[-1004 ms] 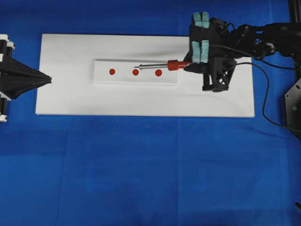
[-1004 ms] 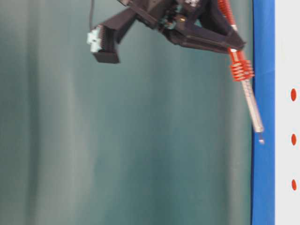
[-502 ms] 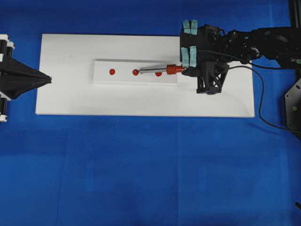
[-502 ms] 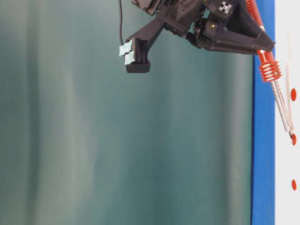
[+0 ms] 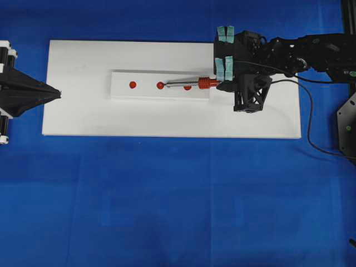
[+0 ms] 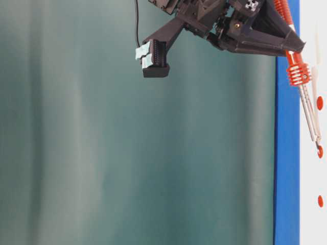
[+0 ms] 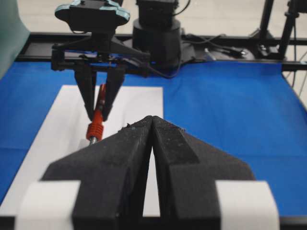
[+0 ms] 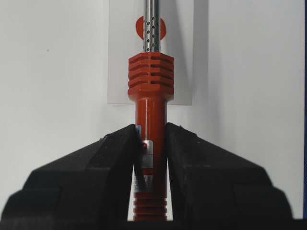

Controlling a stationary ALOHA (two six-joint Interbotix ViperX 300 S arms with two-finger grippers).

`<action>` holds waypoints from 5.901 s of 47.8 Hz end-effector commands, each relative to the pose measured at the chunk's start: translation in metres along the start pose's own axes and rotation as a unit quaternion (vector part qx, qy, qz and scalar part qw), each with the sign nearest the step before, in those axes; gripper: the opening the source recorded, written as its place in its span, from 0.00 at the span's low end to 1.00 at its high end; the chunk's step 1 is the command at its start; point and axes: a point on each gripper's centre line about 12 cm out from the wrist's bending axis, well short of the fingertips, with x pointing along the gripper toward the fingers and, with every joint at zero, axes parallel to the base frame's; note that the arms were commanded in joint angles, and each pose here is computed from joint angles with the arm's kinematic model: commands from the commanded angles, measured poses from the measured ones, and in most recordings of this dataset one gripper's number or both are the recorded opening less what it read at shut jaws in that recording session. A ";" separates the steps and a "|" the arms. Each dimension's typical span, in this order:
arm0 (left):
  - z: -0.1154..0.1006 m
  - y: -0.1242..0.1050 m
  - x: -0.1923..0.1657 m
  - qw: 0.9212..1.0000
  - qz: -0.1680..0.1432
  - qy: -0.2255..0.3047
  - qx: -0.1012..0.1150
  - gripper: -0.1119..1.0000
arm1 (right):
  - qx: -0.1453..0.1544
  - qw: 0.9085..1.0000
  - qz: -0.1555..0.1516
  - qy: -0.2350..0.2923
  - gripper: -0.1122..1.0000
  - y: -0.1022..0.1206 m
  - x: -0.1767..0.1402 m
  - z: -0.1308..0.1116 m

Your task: Touch the tip of the soldering iron to the mark.

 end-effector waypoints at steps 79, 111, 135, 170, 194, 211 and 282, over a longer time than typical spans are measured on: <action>0.005 0.000 0.002 1.000 -0.001 -0.009 0.001 0.12 | -0.018 0.997 0.003 -0.076 0.16 0.004 -0.060 0.045; 0.004 0.000 0.002 1.000 -0.001 -0.008 0.000 0.12 | -0.025 0.997 -0.002 -0.076 0.16 0.000 -0.073 0.042; 0.006 0.000 0.002 1.000 -0.001 -0.012 0.000 0.12 | -0.006 0.998 -0.012 -0.058 0.16 -0.006 -0.093 0.000; 0.005 0.000 0.002 1.000 -0.001 -0.012 0.000 0.12 | -0.001 0.999 -0.014 -0.052 0.16 -0.007 -0.104 -0.014; 0.005 0.000 0.002 1.000 -0.001 -0.012 0.000 0.12 | 0.000 0.999 -0.014 -0.052 0.16 -0.008 -0.104 -0.014; 0.006 0.000 0.002 1.000 -0.001 -0.013 0.000 0.12 | 0.000 0.999 -0.014 -0.051 0.16 -0.008 -0.103 -0.014; 0.005 0.000 0.002 1.000 -0.001 -0.012 0.000 0.12 | 0.004 1.000 -0.006 0.023 0.16 -0.008 -0.039 -0.035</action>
